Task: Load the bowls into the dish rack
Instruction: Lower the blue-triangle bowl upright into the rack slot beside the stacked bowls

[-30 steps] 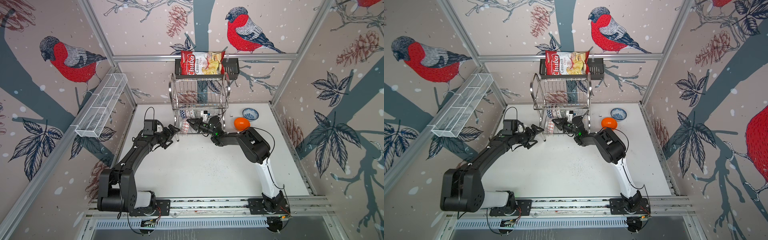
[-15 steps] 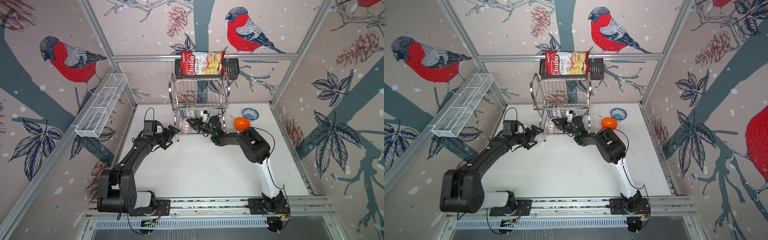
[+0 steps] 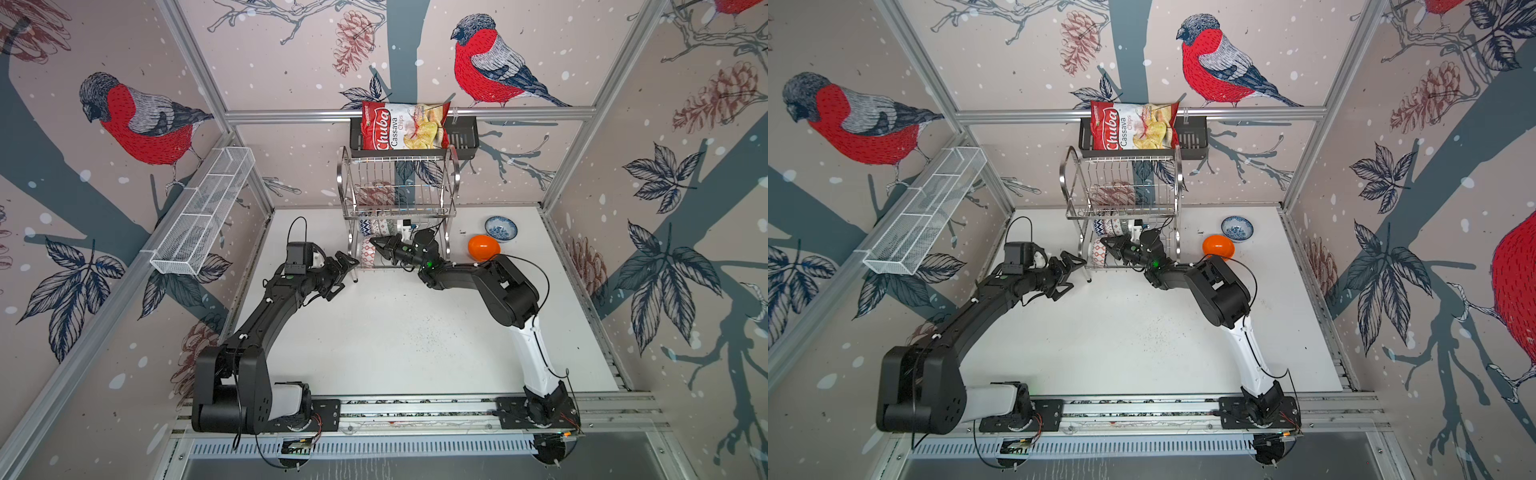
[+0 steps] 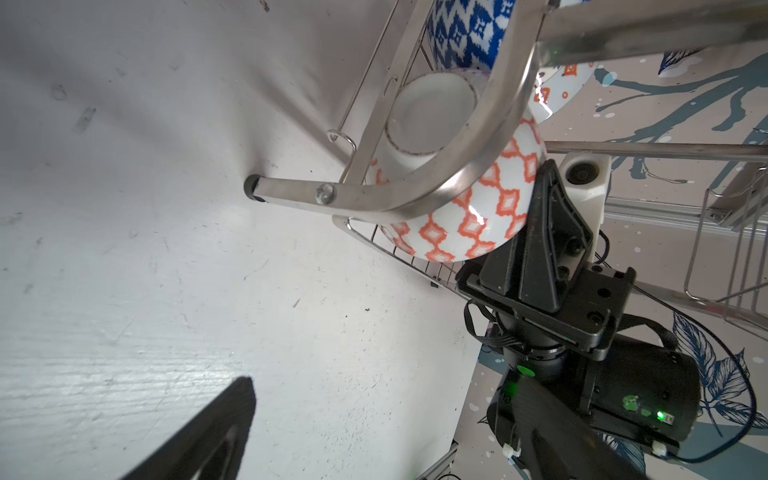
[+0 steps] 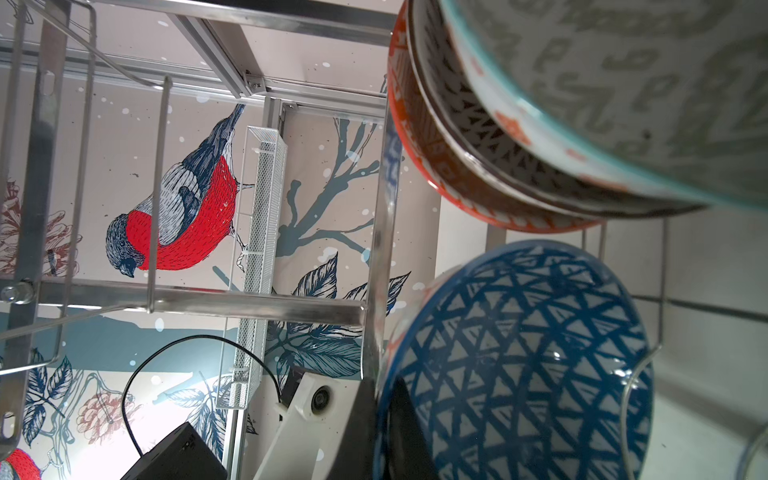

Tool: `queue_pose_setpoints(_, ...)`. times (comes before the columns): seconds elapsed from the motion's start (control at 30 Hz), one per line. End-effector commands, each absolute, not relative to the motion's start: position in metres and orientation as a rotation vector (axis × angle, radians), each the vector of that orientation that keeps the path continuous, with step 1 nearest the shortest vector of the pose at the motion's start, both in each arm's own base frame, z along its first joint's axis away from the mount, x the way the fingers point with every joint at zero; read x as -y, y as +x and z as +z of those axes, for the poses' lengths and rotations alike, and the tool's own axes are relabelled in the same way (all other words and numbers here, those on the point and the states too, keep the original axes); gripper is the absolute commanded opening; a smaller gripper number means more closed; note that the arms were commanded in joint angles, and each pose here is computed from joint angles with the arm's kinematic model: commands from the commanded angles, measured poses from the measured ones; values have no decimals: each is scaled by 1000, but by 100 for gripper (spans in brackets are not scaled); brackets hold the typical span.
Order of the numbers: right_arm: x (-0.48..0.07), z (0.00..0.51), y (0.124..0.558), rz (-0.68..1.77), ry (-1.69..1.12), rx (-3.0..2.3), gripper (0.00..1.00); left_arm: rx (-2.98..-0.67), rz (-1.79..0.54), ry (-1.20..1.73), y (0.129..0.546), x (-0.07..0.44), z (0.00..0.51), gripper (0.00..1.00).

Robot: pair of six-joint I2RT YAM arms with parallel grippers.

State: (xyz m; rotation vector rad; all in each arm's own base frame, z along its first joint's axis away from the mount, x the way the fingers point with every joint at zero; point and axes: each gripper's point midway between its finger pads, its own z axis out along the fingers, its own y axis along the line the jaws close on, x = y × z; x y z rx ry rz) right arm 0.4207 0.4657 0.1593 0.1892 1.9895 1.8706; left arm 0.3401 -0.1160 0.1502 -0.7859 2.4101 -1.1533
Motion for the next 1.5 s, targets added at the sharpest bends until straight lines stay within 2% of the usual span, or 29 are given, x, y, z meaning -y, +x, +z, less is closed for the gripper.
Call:
queue_pose_setpoints(0.0,-464,130,423,1744,237,-2099,5,-2389,-1157,-764,341,115,154,97)
queue_pose_setpoints(0.2,-465,129,422,1739,250,-2104,10,-2392,-1156,-759,339,115,153,97)
queue_pose_setpoints(0.9,-470,114,426,1660,256,-2180,13,-2397,-1151,-753,339,115,154,97)
queue_pose_setpoints(1.47,-476,124,424,1692,222,-2165,22,-2400,-1156,-763,338,115,153,97)
